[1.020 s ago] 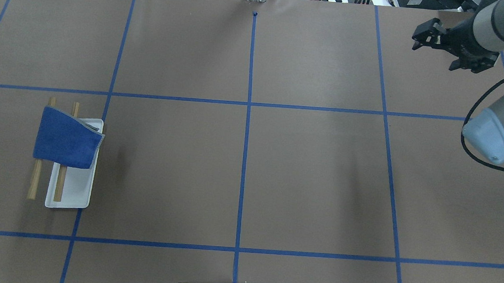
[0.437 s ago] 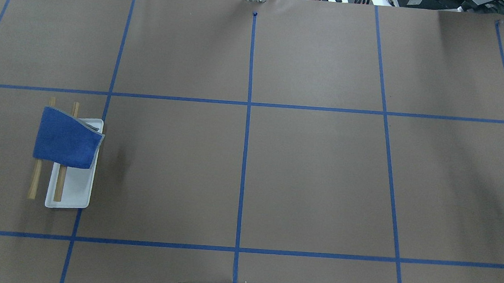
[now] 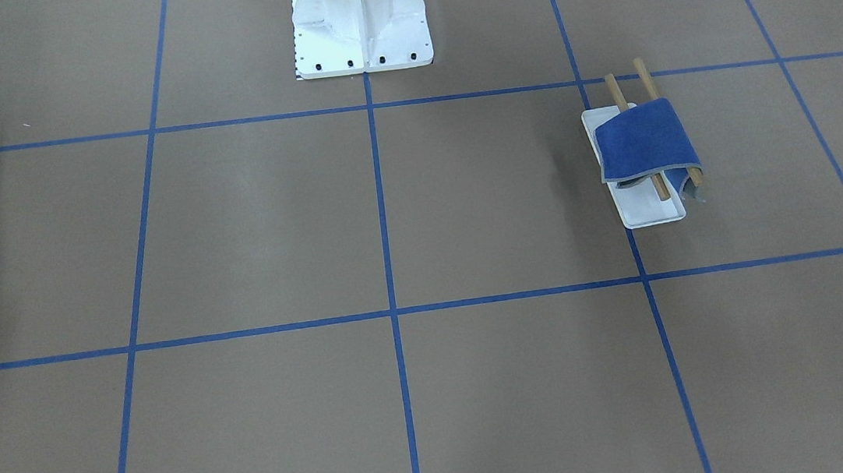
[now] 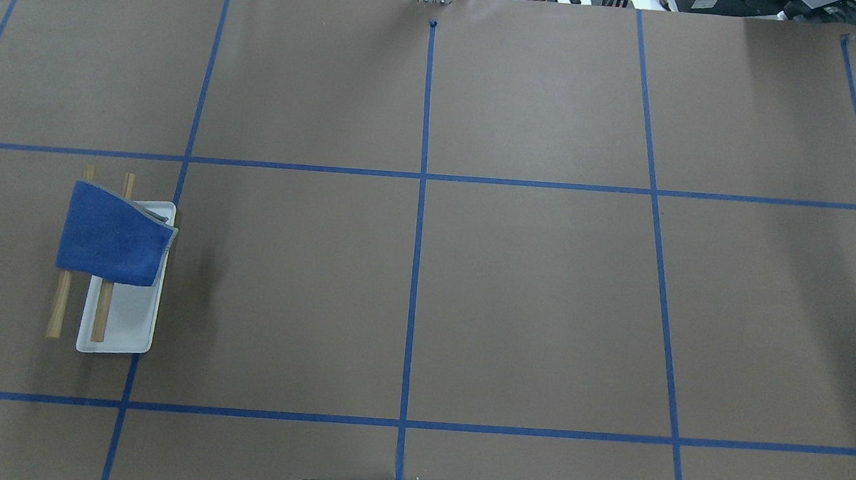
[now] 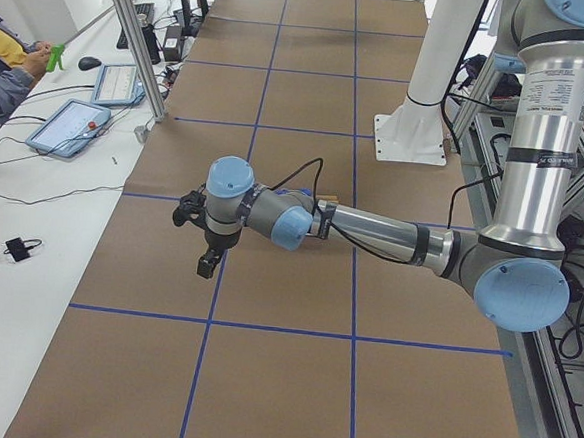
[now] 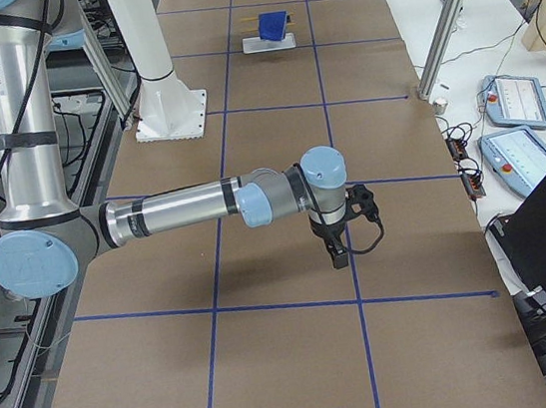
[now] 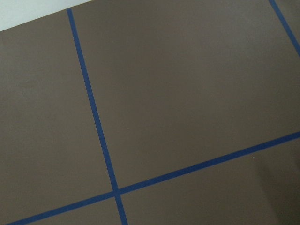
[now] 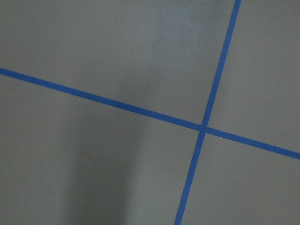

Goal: Hang towel on rack

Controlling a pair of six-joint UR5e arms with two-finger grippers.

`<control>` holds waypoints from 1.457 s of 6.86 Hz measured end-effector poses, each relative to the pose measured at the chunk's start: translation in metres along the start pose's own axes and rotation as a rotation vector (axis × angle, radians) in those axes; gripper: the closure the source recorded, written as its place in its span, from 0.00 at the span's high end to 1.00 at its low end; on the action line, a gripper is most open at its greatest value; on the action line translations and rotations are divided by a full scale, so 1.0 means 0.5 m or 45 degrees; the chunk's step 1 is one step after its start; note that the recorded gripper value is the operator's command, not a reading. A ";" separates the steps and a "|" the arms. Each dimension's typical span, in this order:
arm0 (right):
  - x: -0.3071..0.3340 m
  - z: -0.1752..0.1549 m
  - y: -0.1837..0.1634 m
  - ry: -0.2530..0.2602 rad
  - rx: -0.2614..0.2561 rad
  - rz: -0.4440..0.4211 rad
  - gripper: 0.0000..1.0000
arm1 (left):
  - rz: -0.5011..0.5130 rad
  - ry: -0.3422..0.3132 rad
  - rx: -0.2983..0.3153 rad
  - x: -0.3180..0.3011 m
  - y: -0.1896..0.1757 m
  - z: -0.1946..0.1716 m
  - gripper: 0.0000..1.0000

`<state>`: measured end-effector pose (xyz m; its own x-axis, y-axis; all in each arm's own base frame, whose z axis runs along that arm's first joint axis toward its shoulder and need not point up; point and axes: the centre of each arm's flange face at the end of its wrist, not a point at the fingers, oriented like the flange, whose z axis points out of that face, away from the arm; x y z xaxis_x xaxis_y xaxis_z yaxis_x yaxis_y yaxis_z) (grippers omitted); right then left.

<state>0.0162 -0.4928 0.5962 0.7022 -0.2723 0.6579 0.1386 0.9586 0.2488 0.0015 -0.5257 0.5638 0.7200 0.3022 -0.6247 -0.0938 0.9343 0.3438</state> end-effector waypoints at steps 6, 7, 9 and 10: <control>0.018 0.010 0.001 -0.032 -0.015 0.000 1.00 | -0.112 0.043 -0.134 -0.016 0.066 0.022 0.98; 0.010 0.010 -0.014 -0.021 -0.040 0.009 1.00 | -0.126 0.077 -0.142 -0.014 0.076 0.025 0.98; -0.003 0.002 -0.038 -0.016 -0.072 0.026 1.00 | -0.167 0.104 -0.142 -0.008 0.085 0.022 0.98; -0.007 -0.002 -0.038 -0.015 -0.073 0.027 1.00 | -0.175 0.105 -0.133 -0.001 0.084 0.015 0.98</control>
<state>0.0119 -0.5102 0.5883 0.6969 -0.2524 0.6712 0.1639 0.9673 0.1936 0.0023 -0.4883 0.5839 0.6723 0.1806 -0.7179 -0.0722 0.9812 0.1792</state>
